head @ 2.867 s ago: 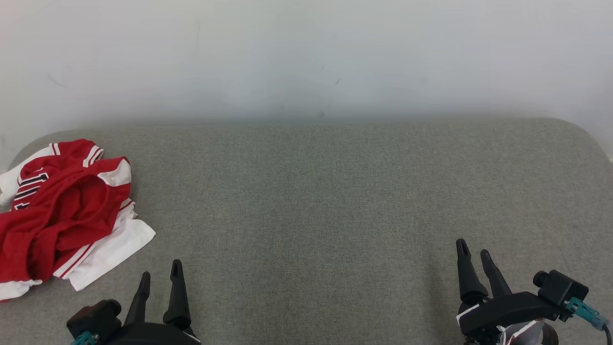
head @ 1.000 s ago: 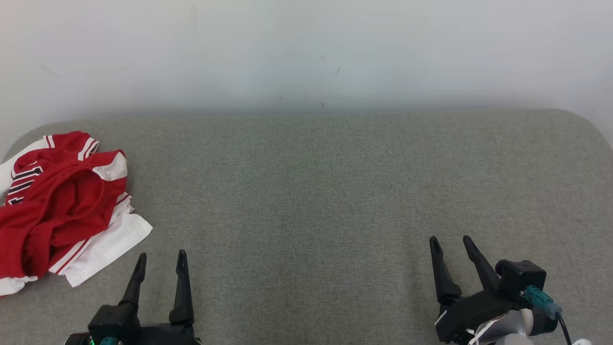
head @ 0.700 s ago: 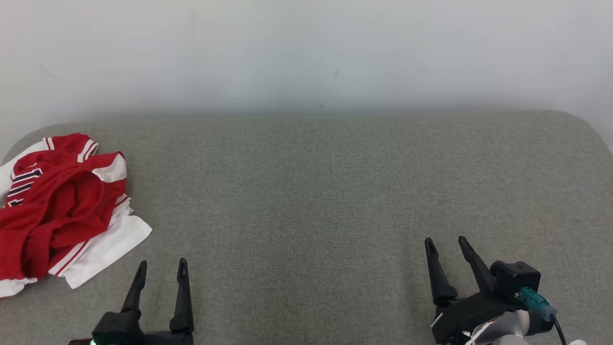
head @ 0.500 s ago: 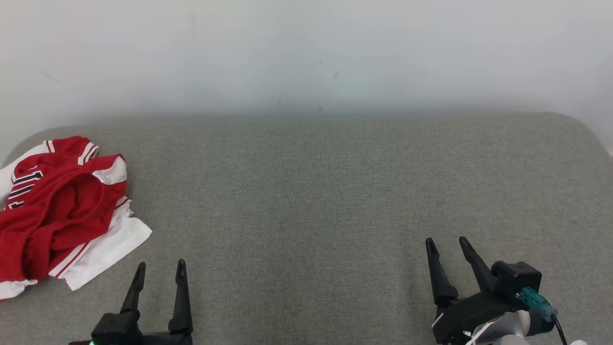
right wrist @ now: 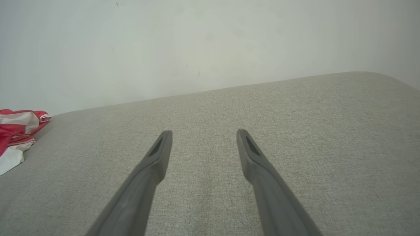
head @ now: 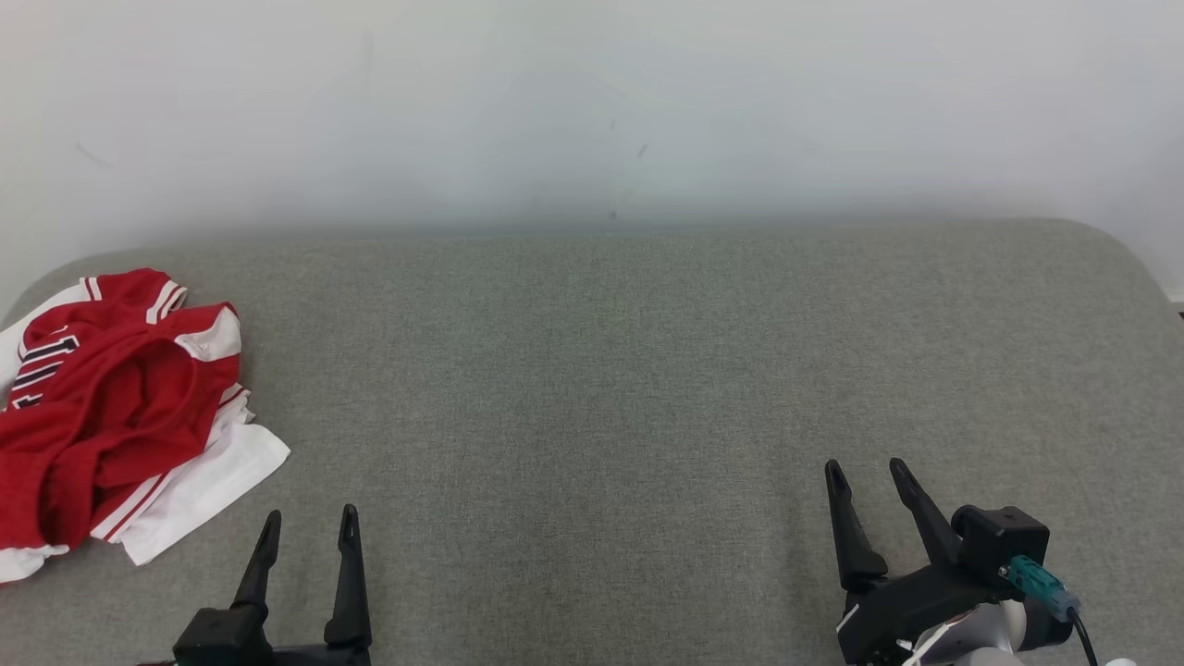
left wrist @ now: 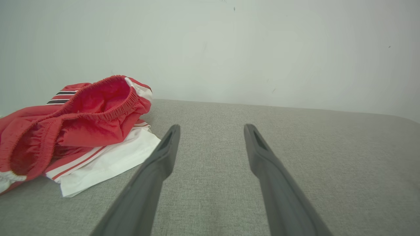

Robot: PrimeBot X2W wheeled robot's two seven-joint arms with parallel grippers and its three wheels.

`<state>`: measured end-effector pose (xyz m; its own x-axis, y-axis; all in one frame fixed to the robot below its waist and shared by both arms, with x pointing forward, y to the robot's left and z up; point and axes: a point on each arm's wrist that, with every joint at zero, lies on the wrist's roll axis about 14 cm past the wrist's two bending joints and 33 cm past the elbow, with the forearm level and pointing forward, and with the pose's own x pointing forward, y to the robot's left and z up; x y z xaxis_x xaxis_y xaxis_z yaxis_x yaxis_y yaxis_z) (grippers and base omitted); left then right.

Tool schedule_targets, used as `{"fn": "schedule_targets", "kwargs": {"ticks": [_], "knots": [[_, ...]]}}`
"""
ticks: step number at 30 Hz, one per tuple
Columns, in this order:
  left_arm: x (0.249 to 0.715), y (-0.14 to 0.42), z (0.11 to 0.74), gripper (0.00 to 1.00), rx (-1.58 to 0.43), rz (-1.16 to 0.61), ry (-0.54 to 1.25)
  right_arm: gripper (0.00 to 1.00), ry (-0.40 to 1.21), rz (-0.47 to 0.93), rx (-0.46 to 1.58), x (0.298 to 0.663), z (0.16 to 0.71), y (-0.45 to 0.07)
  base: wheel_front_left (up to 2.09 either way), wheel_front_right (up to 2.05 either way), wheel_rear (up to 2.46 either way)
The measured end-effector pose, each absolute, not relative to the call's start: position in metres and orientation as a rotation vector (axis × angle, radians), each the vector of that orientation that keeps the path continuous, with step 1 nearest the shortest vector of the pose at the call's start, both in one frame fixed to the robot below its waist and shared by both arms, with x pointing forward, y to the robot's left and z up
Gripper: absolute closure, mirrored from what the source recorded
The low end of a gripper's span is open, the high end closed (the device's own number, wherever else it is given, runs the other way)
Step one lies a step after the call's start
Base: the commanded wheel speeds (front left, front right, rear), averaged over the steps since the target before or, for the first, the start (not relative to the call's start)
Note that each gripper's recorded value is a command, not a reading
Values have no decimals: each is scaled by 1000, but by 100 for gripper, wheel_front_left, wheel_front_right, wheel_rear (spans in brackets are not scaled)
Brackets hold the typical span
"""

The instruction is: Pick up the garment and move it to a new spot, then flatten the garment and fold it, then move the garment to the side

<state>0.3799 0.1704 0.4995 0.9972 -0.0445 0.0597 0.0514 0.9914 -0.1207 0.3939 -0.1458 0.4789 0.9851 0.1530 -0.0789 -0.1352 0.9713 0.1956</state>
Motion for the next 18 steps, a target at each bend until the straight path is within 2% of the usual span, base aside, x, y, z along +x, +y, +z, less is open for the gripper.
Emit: {"fn": "schedule_targets", "kwargs": {"ticks": [18], "knots": [[376,174,500,0,-130,-31,-58,0,101,167,194,396,476,-138,0,0,0]]}}
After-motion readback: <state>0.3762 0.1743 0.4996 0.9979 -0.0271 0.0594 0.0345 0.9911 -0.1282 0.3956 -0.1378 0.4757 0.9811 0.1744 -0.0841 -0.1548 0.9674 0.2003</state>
